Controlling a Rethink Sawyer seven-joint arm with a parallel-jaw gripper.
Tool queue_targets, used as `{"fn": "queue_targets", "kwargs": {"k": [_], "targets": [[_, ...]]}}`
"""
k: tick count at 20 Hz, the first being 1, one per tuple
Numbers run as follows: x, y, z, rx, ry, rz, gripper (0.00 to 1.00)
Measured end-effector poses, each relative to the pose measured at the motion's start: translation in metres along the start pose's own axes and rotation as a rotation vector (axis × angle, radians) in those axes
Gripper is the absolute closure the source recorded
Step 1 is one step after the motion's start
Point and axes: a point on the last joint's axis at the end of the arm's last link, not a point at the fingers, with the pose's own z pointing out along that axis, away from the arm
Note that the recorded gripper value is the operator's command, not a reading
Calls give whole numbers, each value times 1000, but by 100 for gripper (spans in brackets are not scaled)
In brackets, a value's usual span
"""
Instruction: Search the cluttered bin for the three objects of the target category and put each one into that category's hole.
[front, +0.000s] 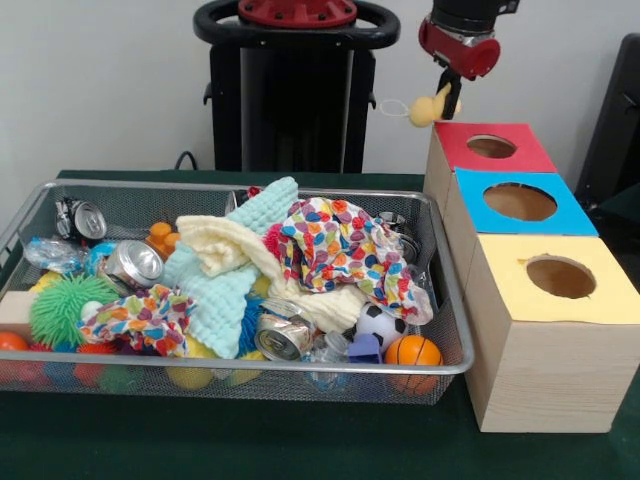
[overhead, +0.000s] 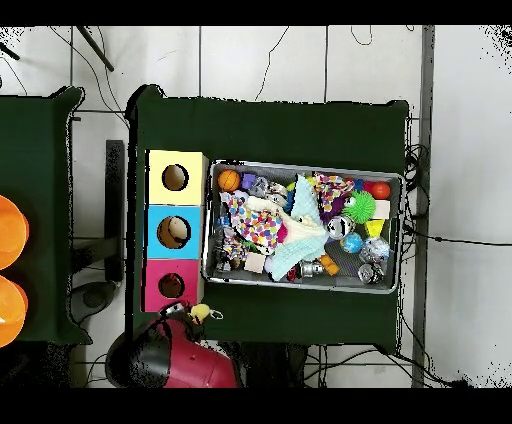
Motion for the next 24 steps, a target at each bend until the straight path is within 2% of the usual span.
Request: {"fn": "queue_targets", "kwargs": {"k": [6,12,18,24], "targets": [[18,7,-3,-9,10,69,100],[38,10,5,5,17,137,100],[54,12,12,15,11,161,100],[57,12,11,16,-4,200,100]]}}
